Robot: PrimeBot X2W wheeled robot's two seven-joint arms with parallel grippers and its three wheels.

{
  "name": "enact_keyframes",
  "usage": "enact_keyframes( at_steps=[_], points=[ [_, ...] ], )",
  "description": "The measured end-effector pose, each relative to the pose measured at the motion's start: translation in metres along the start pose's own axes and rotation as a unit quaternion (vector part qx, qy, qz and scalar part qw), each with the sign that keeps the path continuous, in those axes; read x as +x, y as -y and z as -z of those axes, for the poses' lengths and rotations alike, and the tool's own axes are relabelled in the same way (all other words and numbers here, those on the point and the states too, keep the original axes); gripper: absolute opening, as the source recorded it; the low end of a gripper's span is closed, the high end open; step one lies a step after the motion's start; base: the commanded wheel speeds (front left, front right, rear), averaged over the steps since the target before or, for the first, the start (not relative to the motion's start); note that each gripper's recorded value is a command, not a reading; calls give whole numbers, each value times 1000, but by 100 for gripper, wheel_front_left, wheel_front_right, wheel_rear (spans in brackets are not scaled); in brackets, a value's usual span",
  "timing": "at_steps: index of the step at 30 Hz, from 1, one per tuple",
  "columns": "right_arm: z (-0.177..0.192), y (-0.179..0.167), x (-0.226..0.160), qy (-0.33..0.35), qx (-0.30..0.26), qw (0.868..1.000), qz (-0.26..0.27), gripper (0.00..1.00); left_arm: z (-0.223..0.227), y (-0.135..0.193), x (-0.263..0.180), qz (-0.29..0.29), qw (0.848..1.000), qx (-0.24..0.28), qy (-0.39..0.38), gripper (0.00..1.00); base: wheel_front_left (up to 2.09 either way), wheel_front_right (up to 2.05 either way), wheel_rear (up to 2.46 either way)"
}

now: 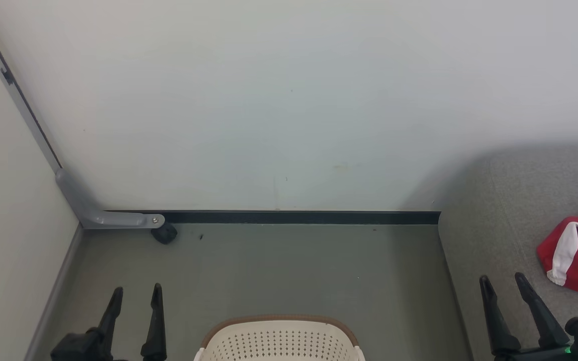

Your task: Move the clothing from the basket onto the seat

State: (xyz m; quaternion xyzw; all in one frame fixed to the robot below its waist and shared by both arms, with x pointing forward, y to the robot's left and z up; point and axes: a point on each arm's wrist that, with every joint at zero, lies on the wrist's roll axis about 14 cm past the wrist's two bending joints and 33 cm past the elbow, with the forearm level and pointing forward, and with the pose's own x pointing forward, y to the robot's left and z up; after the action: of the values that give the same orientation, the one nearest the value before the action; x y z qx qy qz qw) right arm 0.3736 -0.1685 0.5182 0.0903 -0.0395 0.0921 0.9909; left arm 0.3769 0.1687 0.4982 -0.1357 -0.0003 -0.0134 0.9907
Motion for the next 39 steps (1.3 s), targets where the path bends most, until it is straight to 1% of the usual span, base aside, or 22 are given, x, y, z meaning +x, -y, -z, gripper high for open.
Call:
enact_keyframes(
  at_steps=[1, 8, 13, 24, 31, 39],
  points=[
    [1, 0, -1, -1, 1, 1000, 1, 0, 1, 1, 0, 1, 1000, -1, -2, 0, 0, 0, 0],
    [41, -2, -20, -61, 27, 998, 18, 0, 38, -3, -18, -16, 998, -14, -56, 0, 0, 0, 0],
    [40, 3, -20, -61, 44, 997, 29, 0, 38, -7, -17, -24, 997, -30, -61, 0, 0, 0, 0],
    [43, 13, -20, -68, 119, 988, 65, 0, 41, -13, -16, -42, 991, -104, -76, 0, 0, 0, 0],
    [44, 19, -20, -69, 169, 980, 84, 0, 42, -15, -15, -50, 984, -148, -82, 0, 0, 0, 0],
    [45, 24, -18, -67, 222, 967, 101, 0, 44, -19, -15, -61, 973, -205, -89, 0, 0, 0, 0]
  ],
)
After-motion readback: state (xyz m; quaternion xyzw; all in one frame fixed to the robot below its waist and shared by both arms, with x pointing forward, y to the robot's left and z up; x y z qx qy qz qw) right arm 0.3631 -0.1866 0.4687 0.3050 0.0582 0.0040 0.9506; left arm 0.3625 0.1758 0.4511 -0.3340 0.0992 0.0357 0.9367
